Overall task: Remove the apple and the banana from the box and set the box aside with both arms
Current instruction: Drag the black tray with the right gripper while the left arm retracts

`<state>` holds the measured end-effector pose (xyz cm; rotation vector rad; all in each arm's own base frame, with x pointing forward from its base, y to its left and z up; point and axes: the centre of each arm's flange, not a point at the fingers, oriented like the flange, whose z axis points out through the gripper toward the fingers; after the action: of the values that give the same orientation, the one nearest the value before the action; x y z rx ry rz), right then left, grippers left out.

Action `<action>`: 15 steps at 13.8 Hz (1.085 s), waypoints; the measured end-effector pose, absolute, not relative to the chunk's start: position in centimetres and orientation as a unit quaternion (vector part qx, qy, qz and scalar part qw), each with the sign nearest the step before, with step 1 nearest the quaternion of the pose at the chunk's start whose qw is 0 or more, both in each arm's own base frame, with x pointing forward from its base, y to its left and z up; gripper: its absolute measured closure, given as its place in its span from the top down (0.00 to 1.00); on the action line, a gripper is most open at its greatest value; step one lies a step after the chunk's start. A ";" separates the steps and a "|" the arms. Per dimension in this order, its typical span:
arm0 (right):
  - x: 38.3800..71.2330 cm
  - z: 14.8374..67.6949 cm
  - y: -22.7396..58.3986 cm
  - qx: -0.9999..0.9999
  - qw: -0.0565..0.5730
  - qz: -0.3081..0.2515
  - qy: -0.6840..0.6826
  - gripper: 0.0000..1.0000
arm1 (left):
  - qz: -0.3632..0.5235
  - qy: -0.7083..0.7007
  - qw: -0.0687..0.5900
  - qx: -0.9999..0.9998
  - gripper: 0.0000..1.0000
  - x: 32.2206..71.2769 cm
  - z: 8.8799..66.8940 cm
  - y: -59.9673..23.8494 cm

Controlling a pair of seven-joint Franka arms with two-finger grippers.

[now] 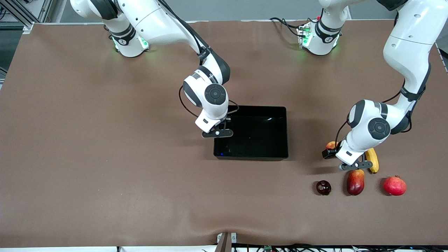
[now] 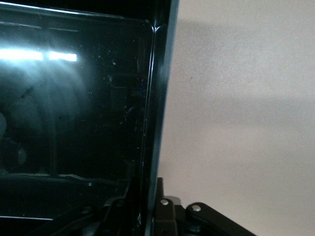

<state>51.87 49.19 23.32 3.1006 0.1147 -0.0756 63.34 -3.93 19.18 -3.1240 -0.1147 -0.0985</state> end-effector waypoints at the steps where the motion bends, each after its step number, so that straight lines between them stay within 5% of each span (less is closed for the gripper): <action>1: 52.1 23.5 49.3 0.999 0.013 -0.017 0.032 0.05 | -0.029 -0.033 0.011 -0.999 1.00 63.5 20.4 -4.4; 9: 53.7 29.2 49.2 0.999 -0.011 0.017 0.026 0.05 | -0.008 -0.065 0.098 -0.993 1.00 65.4 46.0 -4.2; 15: 57.6 39.1 42.5 0.999 -0.022 0.030 -0.027 0.05 | 0.011 -0.085 0.050 -0.995 1.00 61.3 59.0 -3.4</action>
<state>57.59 42.53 39.05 3.1821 -0.0867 0.0952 61.35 -3.36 58.96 -3.0307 -0.2602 0.0334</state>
